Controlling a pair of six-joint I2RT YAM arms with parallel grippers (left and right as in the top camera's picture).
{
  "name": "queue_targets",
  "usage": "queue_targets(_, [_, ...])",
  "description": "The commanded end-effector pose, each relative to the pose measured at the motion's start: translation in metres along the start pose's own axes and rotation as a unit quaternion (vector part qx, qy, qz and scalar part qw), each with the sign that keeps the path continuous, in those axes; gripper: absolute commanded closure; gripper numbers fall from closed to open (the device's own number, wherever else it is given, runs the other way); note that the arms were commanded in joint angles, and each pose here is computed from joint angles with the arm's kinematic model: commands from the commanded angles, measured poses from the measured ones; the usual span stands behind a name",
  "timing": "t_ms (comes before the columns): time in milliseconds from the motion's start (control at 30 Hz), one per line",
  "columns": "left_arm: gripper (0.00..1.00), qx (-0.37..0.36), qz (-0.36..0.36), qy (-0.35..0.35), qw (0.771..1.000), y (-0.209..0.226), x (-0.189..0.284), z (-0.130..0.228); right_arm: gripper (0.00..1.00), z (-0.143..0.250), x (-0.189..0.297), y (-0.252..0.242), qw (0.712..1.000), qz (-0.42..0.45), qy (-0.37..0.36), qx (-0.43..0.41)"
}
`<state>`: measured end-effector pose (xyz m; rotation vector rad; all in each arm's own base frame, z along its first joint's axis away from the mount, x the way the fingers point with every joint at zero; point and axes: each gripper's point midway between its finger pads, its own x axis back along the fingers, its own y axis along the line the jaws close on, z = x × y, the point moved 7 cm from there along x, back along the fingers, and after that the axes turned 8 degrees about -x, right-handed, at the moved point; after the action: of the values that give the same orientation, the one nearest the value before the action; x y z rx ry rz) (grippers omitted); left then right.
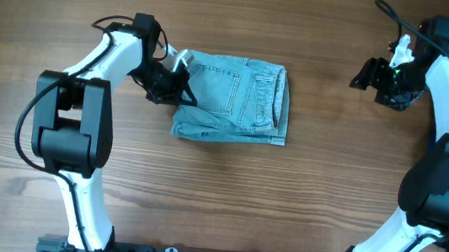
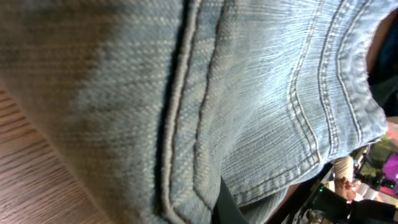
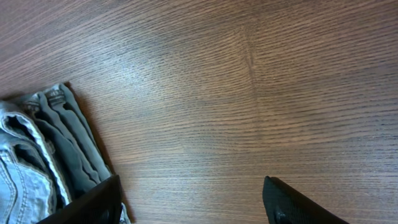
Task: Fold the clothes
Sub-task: 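Grasp the folded jeans with the left gripper and drag them to the left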
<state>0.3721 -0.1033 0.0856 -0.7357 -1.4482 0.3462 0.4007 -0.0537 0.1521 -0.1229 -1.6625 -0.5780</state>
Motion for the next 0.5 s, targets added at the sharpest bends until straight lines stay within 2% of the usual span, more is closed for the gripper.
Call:
queue_targets(0, [0.96, 0.070, 0.021, -0.037, 0.997, 0.023, 0.023, -0.001, 0.27, 0.001, -0.004, -0.004, 1.000, 0.008, 0.008, -0.010])
queue_targets(67, [0.96, 0.153, 0.011, -0.091, 0.984, 0.057, 0.054, -0.002, 0.28, 0.002, -0.004, -0.004, 1.000, 0.008, 0.011, -0.011])
queue_targets(133, [0.96, 0.225, 0.008, -0.166, 0.960, 0.098, 0.092, -0.001, 0.28, 0.002, -0.004, -0.004, 1.000, 0.008, 0.011, -0.011])
queue_targets(167, [0.96, 0.270, 0.009, -0.203, 0.941, 0.121, 0.112, 0.003, 0.28, 0.003, -0.004, -0.005, 1.000, 0.009, 0.013, -0.012])
queue_targets(233, [0.96, 0.389, -0.003, -0.261, 0.883, 0.171, 0.151, 0.028, 0.28, 0.006, -0.004, -0.005, 1.000, 0.011, 0.020, -0.014])
queue_targets(300, [0.96, 0.473, -0.025, -0.278, 0.836, 0.200, 0.171, 0.057, 0.28, 0.007, -0.004, -0.006, 1.000, 0.012, 0.023, -0.014])
queue_targets(367, [0.96, 0.533, -0.047, -0.272, 0.800, 0.217, 0.180, 0.084, 0.28, 0.007, -0.004, -0.005, 1.000, 0.012, 0.023, -0.014])
queue_targets(400, [0.96, 0.558, -0.060, -0.261, 0.786, 0.224, 0.183, 0.100, 0.28, 0.006, -0.004, -0.005, 1.000, 0.011, 0.023, -0.014])
queue_targets(467, [0.96, 0.578, -0.069, -0.247, 0.775, 0.227, 0.184, 0.113, 0.28, 0.006, -0.004, -0.005, 1.000, 0.011, 0.021, -0.014])
